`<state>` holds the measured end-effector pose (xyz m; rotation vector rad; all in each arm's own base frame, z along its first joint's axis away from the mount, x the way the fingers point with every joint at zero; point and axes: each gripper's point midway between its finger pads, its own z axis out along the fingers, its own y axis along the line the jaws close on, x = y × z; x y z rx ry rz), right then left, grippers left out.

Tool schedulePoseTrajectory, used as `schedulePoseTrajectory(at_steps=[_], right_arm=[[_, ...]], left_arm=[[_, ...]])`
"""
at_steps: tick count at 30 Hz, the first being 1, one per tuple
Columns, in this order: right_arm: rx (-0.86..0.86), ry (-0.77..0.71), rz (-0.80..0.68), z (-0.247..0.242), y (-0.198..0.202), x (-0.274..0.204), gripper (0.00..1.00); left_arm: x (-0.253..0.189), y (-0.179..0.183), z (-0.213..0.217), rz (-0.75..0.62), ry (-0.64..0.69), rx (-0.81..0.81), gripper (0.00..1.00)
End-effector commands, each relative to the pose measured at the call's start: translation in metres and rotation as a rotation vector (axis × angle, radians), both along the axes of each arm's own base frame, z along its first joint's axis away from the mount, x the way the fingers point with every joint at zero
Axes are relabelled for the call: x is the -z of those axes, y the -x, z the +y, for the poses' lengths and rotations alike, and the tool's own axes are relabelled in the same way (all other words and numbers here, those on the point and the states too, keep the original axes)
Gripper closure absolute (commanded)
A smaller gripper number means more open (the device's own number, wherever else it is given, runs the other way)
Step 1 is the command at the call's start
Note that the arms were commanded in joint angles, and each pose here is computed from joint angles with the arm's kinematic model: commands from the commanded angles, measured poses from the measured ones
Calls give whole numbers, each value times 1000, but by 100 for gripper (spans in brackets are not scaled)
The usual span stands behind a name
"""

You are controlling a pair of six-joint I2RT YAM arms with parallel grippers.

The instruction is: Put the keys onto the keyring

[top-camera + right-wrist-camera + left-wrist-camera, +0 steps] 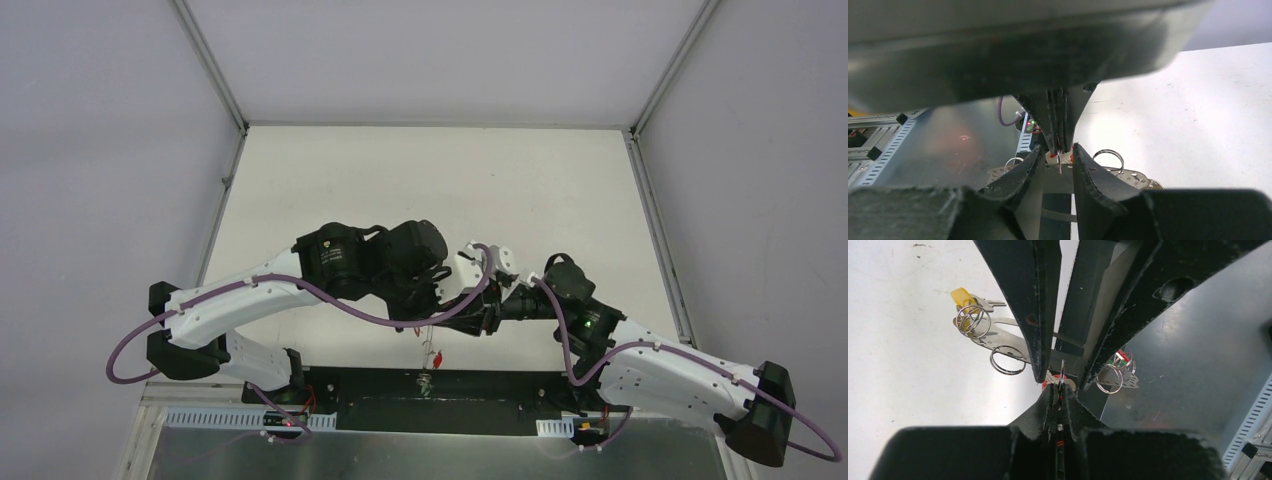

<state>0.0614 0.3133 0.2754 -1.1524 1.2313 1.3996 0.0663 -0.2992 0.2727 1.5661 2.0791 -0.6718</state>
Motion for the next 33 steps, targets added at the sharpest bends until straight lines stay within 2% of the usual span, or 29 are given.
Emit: schedulePoseTrajectory(at_steps=[1,4,8,14,16,20,33], right_arm=[[-7,-17,-23,4,0,-1,75],[-25,-3,-16,6,3,4,79],[-30,0,-20,6,4,6,79],[-12,-2,-31,2,3,8,67],[3,-12,-40,-1,2,7,68],[8,-20,-50,-3,2,7,79],[1,-70,-77,-5,5,-11,76]], left_arm=[[-26,-4,-11,-27,135,-8,100],[-30,-4,-13,-37,167,-7,100],[-35,-5,-13,-46,191,-10,100],[-34,-6,-9,-60,196,-20,100],[-34,-6,-8,-59,200,-19,100],[-34,-4,-9,-53,214,-10,100],[-26,-4,-9,-50,200,-10,100]])
